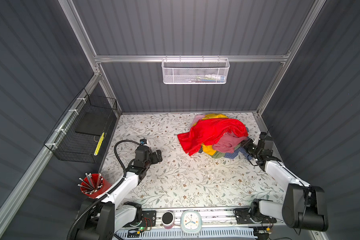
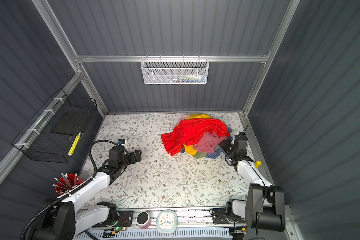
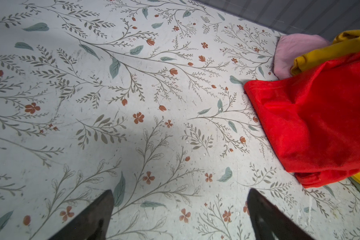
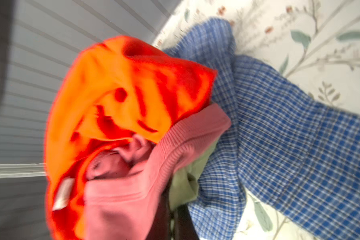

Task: Pick out a specific cloth from the pile
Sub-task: 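Lift the green shirt high out of the pile with the right gripper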

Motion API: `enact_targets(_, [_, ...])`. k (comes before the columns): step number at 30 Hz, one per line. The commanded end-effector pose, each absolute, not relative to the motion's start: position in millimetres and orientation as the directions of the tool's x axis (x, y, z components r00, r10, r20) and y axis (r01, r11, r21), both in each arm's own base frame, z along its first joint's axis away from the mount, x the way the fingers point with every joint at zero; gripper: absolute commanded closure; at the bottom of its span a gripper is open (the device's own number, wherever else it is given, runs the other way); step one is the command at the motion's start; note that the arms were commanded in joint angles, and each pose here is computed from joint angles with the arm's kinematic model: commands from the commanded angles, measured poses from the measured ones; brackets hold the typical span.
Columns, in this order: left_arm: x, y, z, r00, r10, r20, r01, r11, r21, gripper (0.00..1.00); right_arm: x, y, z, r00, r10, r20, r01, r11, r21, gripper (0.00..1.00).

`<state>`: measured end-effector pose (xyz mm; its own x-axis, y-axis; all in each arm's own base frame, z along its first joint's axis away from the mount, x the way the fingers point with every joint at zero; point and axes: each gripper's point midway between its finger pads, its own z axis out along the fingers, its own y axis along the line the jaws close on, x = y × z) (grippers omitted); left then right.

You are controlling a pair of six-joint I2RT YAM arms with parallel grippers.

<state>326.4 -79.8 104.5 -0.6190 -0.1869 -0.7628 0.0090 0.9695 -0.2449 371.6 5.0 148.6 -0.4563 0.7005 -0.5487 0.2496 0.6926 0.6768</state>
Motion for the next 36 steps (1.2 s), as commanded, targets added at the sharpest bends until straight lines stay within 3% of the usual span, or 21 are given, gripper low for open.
enact_targets(1, [327.5,-85.9,106.4,-0.627,-0.177,-0.759,0.028,0.968,-0.249,0.0,362.8,8.6,168.6,-0.446,0.679,-0.582,0.216,0.713,0.667,1.0])
enact_targets(14, [335.7,-104.2,113.2,-0.627,-0.1,-0.772,0.071,0.98,-0.184,0.0,357.0,33.6,319.3,-0.348,0.576,-0.74,-0.047,0.777,0.627,1.0])
enact_targets(25, [348.6,-141.0,114.7,-0.628,-0.027,-0.778,0.133,0.981,-0.141,0.0,356.2,56.6,382.7,-0.323,0.512,-0.796,-0.171,0.796,0.581,1.0])
enact_targets(36, [347.4,-153.9,107.7,-0.64,-0.003,-0.769,0.15,0.98,-0.129,0.0,334.0,53.9,472.0,-0.168,0.435,-0.885,-0.24,0.852,0.465,1.0])
